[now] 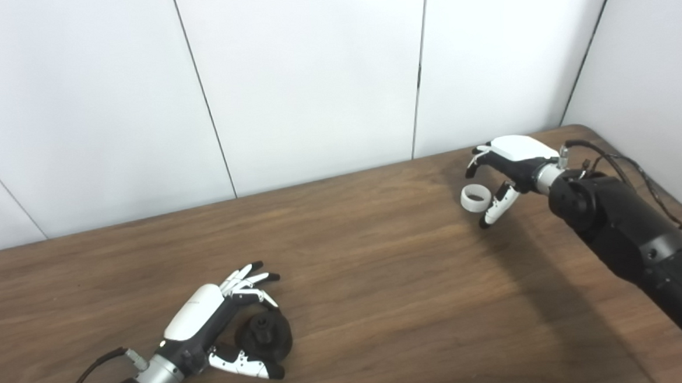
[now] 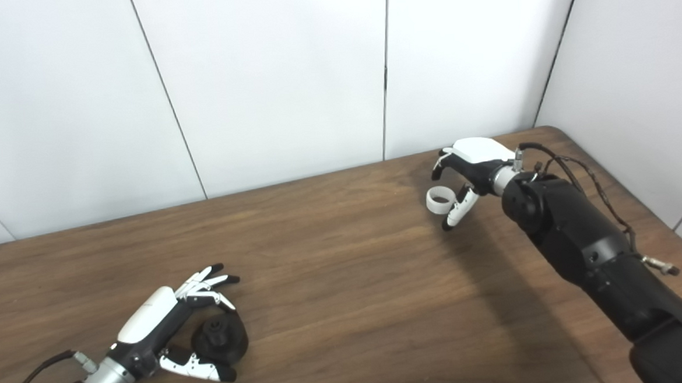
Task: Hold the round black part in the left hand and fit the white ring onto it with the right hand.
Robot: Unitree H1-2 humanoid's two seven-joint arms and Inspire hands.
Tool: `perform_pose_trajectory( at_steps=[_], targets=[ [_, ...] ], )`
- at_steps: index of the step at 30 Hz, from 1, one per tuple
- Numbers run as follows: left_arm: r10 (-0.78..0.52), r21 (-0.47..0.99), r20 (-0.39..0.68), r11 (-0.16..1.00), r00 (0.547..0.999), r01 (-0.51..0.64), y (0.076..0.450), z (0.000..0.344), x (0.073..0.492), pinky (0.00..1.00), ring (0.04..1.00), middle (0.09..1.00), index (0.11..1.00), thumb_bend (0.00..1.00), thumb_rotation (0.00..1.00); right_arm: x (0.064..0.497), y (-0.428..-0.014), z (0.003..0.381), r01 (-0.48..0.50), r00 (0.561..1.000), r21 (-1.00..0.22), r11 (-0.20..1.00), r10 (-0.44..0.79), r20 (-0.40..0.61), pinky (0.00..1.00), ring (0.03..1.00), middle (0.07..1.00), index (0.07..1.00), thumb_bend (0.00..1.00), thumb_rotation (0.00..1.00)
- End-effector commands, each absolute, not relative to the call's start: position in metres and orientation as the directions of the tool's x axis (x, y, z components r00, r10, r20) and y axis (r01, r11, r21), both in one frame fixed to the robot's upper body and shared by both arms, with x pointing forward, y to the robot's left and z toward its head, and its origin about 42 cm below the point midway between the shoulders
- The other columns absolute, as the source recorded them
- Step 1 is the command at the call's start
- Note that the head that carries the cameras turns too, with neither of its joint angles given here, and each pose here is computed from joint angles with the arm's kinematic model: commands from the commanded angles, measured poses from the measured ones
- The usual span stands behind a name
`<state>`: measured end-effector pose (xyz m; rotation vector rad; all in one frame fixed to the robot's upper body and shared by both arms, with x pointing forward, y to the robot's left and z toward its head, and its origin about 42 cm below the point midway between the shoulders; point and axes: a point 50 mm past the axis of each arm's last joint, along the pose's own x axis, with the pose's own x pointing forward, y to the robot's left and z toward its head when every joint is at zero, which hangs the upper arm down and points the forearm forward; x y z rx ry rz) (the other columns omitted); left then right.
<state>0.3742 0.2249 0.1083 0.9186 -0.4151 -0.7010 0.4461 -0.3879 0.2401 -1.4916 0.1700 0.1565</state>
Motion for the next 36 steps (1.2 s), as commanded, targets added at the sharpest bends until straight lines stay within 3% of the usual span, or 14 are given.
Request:
perform_pose_trajectory(
  at_steps=[1,36],
  targets=[
    [-0.698,0.829,-0.124,0.319,0.706,0.460,0.2439,0.0734,0.3506,1.00,1.000,0.892,0.479,0.53,0.06,0.4556,-0.3925,0.2745,-0.120,0.993,-0.992,0.039,0.001,-0.120,1.00,1.000,0.946,0.725,0.90,0.26],
    [-0.708,0.827,-0.119,0.317,0.696,0.464,0.2447,0.0795,0.3481,1.00,1.000,0.889,0.480,0.53,0.06,0.4544,-0.3954,0.2657,-0.116,0.993,-0.993,0.022,0.021,-0.116,0.98,1.000,0.916,0.693,0.83,0.23]
  ],
)
